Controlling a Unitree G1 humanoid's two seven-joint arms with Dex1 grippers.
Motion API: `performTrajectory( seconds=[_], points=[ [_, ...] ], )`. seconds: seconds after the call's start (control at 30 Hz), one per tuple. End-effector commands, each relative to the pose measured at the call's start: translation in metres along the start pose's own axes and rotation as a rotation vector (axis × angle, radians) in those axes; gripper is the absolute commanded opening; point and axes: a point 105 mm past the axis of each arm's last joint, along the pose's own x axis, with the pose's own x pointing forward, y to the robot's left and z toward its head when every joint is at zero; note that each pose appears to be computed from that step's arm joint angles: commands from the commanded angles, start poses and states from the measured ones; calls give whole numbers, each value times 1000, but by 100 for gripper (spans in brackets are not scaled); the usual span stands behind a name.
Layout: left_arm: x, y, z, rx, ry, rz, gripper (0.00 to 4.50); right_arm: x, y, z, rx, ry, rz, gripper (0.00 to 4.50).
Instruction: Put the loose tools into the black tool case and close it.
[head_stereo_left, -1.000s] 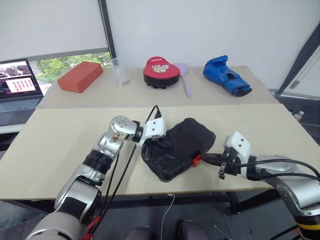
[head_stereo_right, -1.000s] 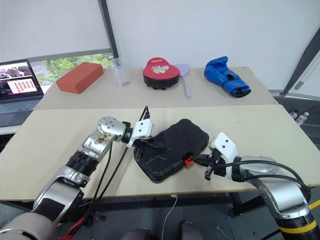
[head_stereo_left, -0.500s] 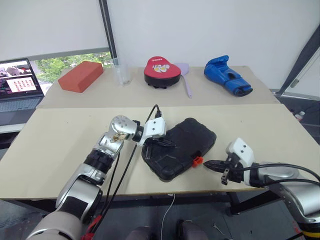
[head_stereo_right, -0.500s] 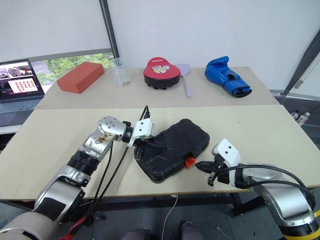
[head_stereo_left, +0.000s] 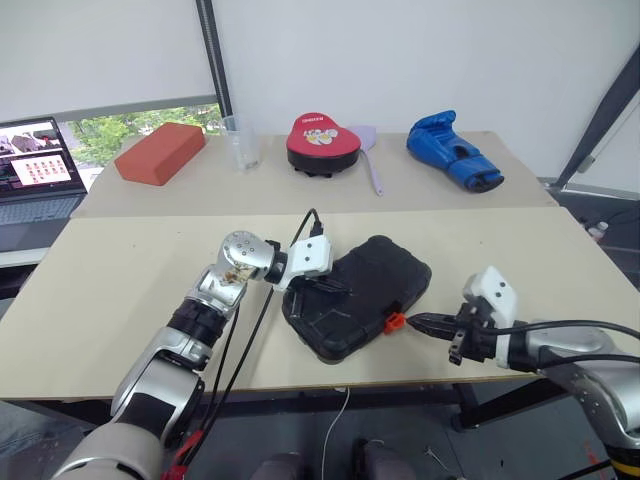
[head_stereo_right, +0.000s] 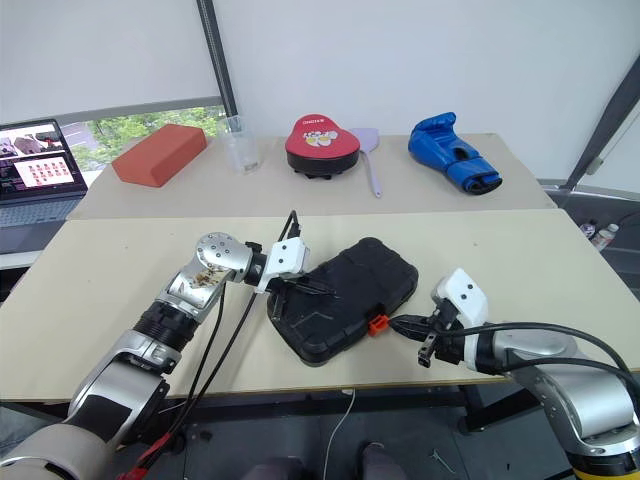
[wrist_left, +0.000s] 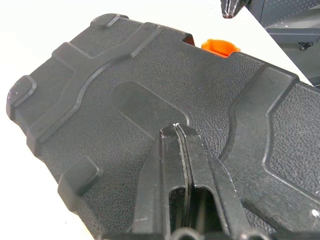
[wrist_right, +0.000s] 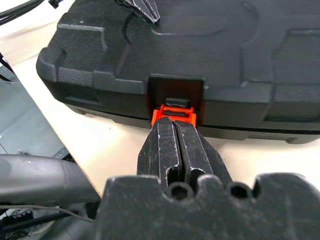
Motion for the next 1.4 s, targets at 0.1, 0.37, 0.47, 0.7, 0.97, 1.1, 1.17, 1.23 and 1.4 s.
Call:
performTrajectory(
  seconds=[0.1,0.37,0.47,0.7,0.97,1.1,1.17,1.23,1.4],
  points=[
    [4,-7,-16,-25,70,-29,1,7,0,-12,-30,44,-30,0],
    [5,-10,-17,-18,70,-41,1,-12,-7,-7,12,6,-76,0],
    [8,-13,-17,12,80,-58,1,-5,-6,-18,21,38,-73,0],
    [15,-18,-22,131,127,-105,1,18,-14,-22,28,33,-82,0],
    [23,-23,-19,163,119,-142,1,27,-11,10,0,-81,-56,0],
    [26,-30,-28,220,157,-179,1,20,-9,34,-4,-159,-53,0],
    [27,-32,-31,242,172,-191,1,17,-11,42,3,-179,-60,0],
    [28,-34,-34,254,181,-200,1,16,-12,48,21,-202,-61,0],
    [30,-36,-36,257,182,-214,1,25,-12,41,41,-182,-62,0]
  ],
)
